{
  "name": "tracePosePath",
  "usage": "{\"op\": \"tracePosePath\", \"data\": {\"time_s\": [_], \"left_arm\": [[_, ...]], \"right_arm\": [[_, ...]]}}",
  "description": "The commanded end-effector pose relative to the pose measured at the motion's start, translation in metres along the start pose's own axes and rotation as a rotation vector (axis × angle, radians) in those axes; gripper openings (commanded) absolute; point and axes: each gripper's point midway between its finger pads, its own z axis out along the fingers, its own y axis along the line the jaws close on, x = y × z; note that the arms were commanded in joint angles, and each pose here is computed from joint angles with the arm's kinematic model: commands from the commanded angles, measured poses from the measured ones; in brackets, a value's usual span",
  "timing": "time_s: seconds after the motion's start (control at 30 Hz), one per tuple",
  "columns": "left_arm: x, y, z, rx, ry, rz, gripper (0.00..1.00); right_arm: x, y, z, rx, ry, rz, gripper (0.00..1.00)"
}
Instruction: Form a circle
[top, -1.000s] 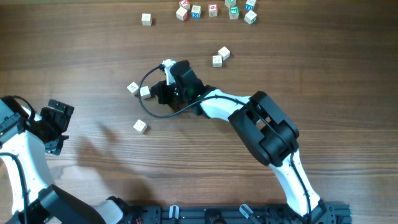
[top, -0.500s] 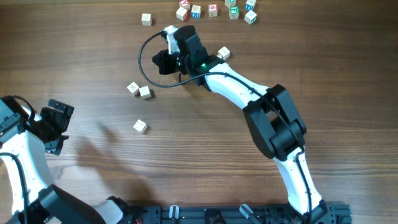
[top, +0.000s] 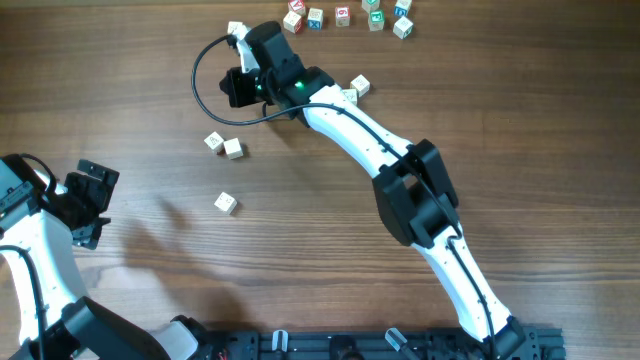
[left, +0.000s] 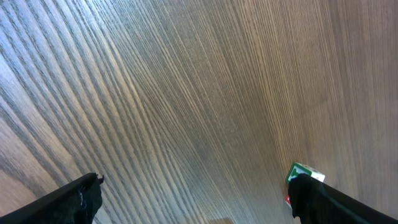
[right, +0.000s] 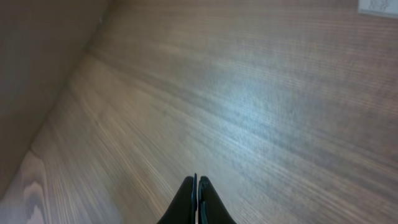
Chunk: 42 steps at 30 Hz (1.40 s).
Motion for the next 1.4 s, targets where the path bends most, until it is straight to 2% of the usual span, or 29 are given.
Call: {"op": "tracePosePath", "data": {"time_s": [0.0, 0.23, 0.33, 0.63, 1.37], "left_arm": [[0.0, 0.004, 0.002, -0.014, 0.003, -0.012, 1.0], [0.0, 0.004, 0.002, -0.014, 0.003, -0.012, 1.0], [0.0, 0.004, 0.002, -0.014, 0.003, -0.012, 1.0], [0.0, 0.004, 0.002, -0.014, 0.003, -0.012, 1.0], [0.0, 0.004, 0.002, -0.014, 0.003, -0.012, 1.0]], "right_arm": [[0.022, 0.011, 0.013, -0.03, 0.075, -0.015, 0.05], [0.048, 0.024, 0.025, -0.027, 0.134, -0.044, 0.05], [0.058, 0.017, 0.032, 0.061, 0.126, -0.05, 0.04], [0.051, 0.006, 0.035, 0.173, 0.067, -0.078, 0.05], [0.078, -0.016, 0.051, 0.181, 0.123, -0.005, 0.05]]}}
